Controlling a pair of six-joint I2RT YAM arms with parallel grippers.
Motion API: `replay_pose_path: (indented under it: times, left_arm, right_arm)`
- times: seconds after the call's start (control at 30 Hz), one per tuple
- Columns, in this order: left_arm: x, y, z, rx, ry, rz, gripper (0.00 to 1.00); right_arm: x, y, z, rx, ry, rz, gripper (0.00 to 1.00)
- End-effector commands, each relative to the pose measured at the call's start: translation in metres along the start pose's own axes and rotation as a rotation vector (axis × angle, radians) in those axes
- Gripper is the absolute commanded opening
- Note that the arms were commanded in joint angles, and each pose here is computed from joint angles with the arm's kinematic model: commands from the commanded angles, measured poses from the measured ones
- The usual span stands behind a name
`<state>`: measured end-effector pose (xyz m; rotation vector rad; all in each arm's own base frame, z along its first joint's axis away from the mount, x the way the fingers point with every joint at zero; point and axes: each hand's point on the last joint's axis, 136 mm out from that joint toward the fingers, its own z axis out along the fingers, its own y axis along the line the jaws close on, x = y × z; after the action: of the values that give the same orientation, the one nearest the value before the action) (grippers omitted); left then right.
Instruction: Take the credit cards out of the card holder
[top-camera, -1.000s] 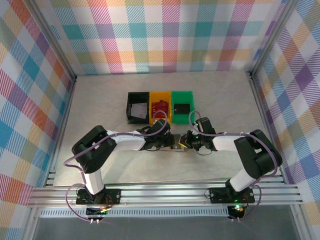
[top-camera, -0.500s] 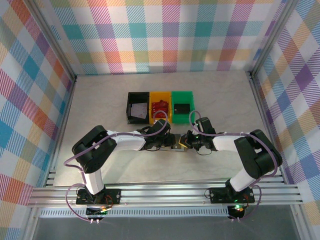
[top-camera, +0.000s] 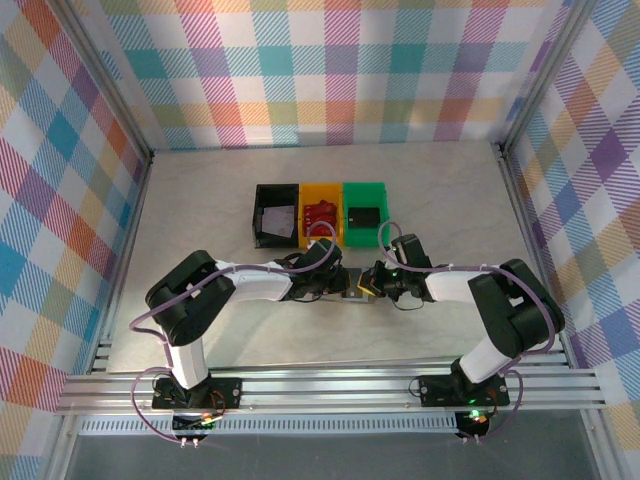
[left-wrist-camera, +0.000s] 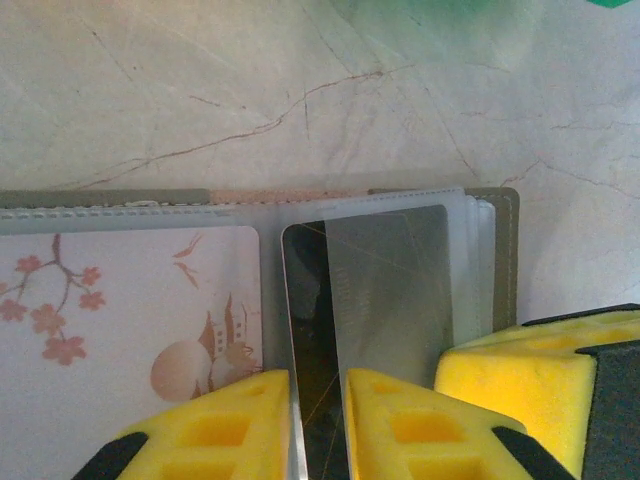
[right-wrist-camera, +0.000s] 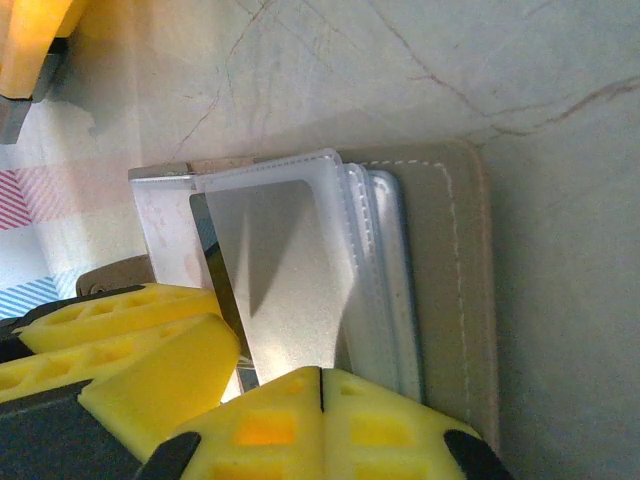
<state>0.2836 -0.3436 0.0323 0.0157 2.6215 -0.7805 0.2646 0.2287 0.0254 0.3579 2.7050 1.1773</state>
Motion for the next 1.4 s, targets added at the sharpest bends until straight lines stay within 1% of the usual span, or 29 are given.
replay_pose_path:
  times: [0.0, 0.3, 0.33, 0.4, 0.47, 0.5, 0.8, 1.37]
  left_arm:
    - [0.002, -0.004, 0.004, 0.022, -0.018, -0.002, 0.21]
    - [-0.002, -0.012, 0.000, 0.066, -0.041, -0.017, 0.14]
    - [-0.002, -0.013, 0.000, 0.069, -0.044, -0.017, 0.12]
    - [-0.002, -0.013, -0.001, 0.073, -0.049, -0.021, 0.05]
    - [-0.002, -0.013, -0.003, 0.076, -0.050, -0.020, 0.01]
    - [-0.002, -0.013, -0.003, 0.076, -0.051, -0.020, 0.00]
    - [-0.004, -0.007, -0.017, 0.056, -0.072, -0.005, 0.00]
    - [-0.002, 0.002, -0.041, 0.032, -0.090, 0.022, 0.00]
  right_arm:
    - [0.007, -0.013, 0.003, 0.036, 0.036, 0.042, 0.00]
    - [0.007, -0.013, 0.003, 0.034, 0.037, 0.042, 0.00]
    - [0.007, -0.012, 0.003, 0.032, 0.036, 0.041, 0.00]
    - [0.007, -0.012, 0.003, 0.034, 0.036, 0.041, 0.00]
    - [0.006, -0.012, 0.002, 0.033, 0.034, 0.038, 0.00]
    - [0.006, -0.012, 0.002, 0.034, 0.033, 0.038, 0.00]
    - [0.000, -0.013, -0.007, 0.035, 0.005, 0.036, 0.00]
    - [-0.002, -0.014, -0.008, 0.035, 0.002, 0.023, 0.00]
